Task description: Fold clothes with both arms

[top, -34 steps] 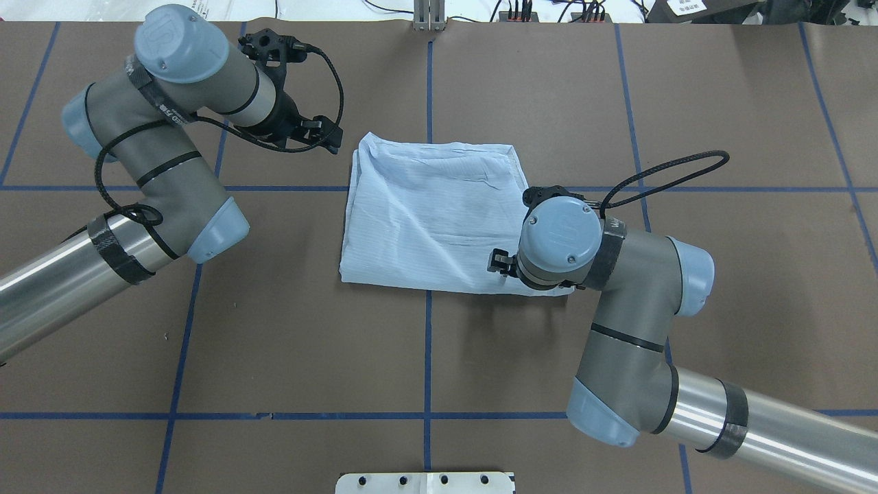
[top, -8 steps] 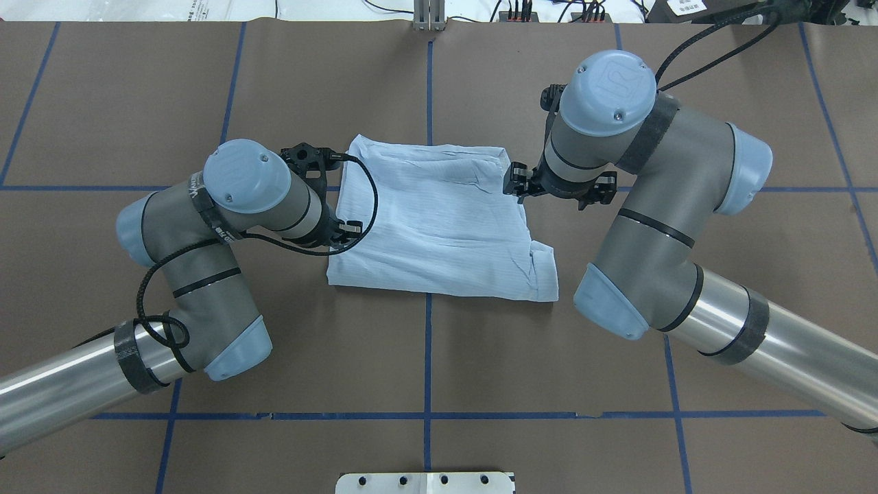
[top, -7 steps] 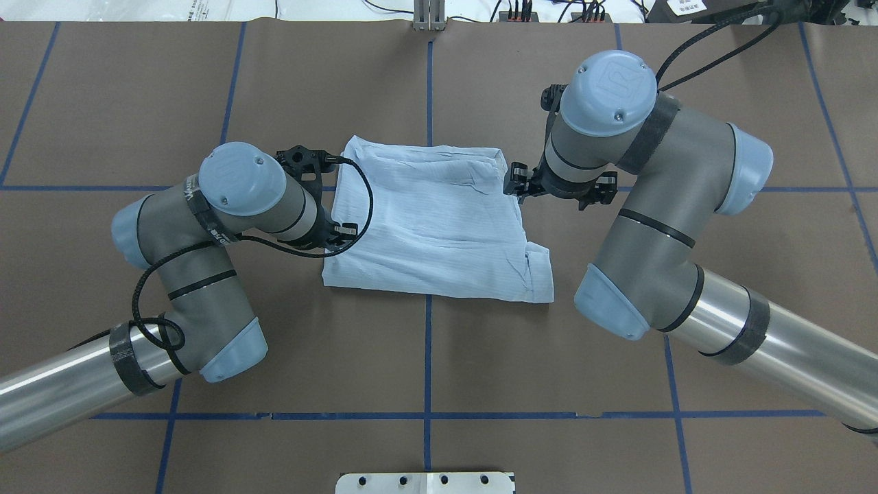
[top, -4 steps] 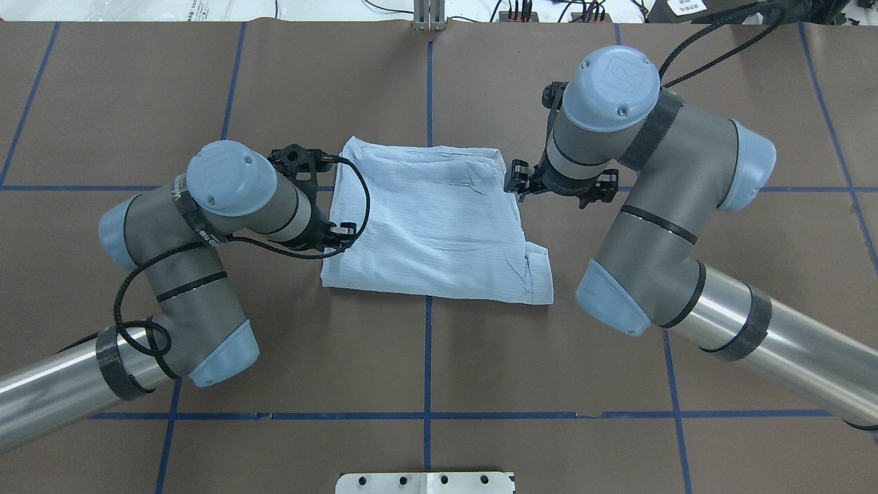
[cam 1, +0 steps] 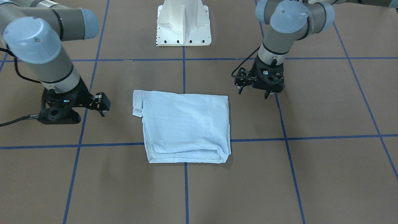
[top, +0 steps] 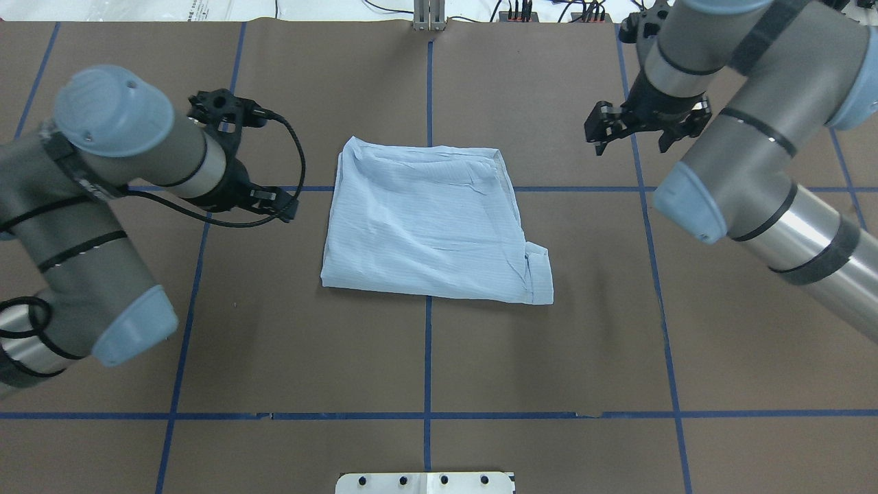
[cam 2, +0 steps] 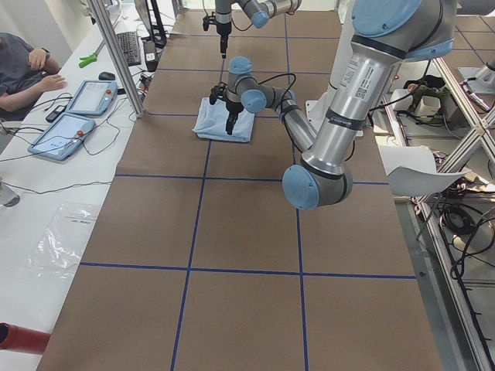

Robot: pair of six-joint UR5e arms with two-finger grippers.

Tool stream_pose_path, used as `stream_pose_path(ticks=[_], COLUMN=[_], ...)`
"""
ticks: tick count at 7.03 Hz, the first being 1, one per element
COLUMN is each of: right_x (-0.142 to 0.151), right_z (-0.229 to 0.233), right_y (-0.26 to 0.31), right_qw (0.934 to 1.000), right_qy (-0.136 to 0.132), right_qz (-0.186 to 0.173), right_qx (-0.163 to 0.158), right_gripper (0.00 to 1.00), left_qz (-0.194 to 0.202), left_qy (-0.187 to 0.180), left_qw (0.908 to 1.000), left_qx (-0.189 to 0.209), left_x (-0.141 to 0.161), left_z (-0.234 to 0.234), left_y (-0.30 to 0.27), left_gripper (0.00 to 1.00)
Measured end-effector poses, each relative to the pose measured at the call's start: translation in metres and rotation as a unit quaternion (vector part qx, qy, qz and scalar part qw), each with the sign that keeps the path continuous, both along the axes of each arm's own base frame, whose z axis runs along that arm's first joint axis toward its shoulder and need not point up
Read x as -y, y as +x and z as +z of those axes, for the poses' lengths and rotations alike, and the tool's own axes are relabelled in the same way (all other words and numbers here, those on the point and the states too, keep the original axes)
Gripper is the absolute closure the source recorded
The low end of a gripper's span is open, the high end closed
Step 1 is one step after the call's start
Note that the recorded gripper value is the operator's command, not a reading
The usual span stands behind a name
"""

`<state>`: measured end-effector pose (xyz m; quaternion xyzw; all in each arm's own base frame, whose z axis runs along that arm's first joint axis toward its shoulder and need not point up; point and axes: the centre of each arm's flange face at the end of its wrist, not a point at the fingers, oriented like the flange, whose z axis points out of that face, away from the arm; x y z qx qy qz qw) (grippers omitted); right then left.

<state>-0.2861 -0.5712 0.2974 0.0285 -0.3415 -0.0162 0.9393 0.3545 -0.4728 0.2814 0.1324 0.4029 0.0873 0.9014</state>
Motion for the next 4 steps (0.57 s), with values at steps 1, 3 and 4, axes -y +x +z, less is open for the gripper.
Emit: stream_pose_path(ticks=[1,3,4], right_x=[0.01,-0.006,-0.033], right_z=[0.038,0.139,0.187], right_y=[0.052,0.171,0.228], right_qw=[0.9993,0.995,0.9932], right_qy=[0.015,0.038,0.042], right_qz=[-0.033,-0.091,-0.109], right_qx=[-0.007,-0.015,-0.008], right_gripper=[0.0,0.0,0.0], left_qz=[0.02,0.051,0.063], left_qy=[0.024,0.073,0.084], left_qw=[0.9994,0.994,0.9908], left_qx=[0.014,0.064,0.085], left_x=[0.006,0.022,0.022], left_z=[0.025,0.094,0.132], left_y=[-0.047,-0.158,-0.213], left_gripper=[0.0,0.0,0.0])
